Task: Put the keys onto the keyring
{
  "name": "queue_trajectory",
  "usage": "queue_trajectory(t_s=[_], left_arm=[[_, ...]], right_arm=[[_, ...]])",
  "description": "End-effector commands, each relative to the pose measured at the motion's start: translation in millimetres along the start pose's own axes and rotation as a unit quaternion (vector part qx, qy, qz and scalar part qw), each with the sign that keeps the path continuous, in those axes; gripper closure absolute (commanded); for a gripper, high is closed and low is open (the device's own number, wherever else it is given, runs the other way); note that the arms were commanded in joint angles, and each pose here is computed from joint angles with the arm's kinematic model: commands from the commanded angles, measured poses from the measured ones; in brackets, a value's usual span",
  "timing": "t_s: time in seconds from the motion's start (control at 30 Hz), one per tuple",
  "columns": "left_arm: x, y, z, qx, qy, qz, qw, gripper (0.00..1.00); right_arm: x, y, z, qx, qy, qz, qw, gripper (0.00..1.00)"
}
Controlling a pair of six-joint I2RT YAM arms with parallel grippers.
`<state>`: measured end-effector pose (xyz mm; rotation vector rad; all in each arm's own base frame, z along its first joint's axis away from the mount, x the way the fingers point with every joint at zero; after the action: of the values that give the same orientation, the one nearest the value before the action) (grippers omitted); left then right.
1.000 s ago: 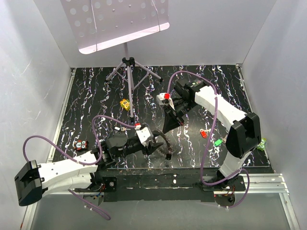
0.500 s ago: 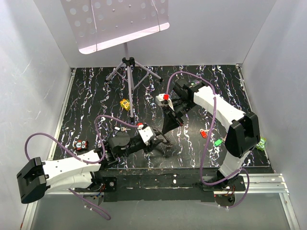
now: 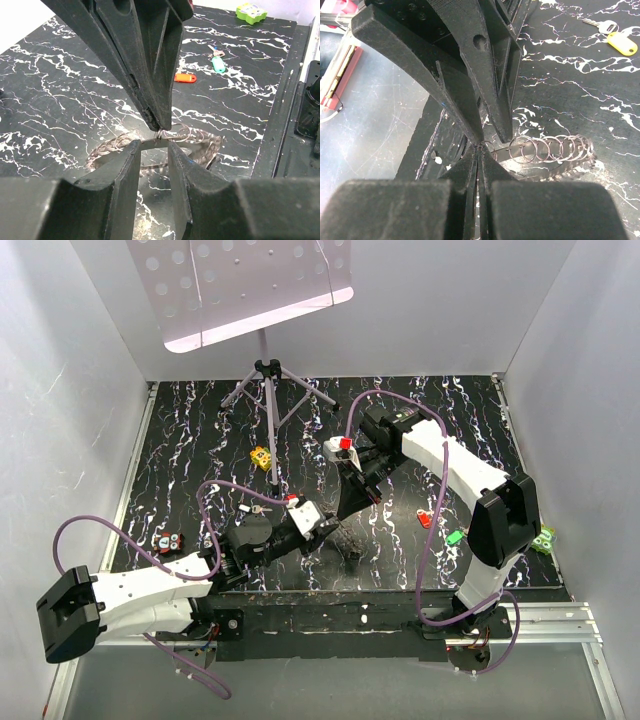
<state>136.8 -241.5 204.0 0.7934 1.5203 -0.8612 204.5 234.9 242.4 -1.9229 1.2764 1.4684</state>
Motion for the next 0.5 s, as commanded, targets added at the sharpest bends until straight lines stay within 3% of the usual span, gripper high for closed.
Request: queue_trajectory(t_s=[0.0,0.33,0.47], left_arm=[[-15.5,3.3,1.6,-0.013,-0.029,0.008,0.999,0.73],[-15.3,-0.4,7.6,0.004,-0.026,0.010,1.000,0.79],[-16.3,-2.2,9.8,0.013,-0.026,0.009,1.000,0.87]], right_arm=[[-6.1,38.3,1.1,-0.052,-0.016,0.111,0.992,0.99],[-6.1,38.0,2.0,-0.054,-0.015,0.112,0.992,0.99],[-4.9,37.2,2.5,-0.055,-0.015,0.115,0.992,0.99]])
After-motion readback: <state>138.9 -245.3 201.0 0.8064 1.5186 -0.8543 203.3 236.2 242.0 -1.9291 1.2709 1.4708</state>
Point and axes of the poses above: each gripper's point midway between its finger pads, its own z axis out along the fingers, its own y axis along the line the jaws close on, x = y × z, the point moved 8 cm from there along -z, back along the fingers, and after that the axes turned 11 degrees about -z, right-handed, at the moved point
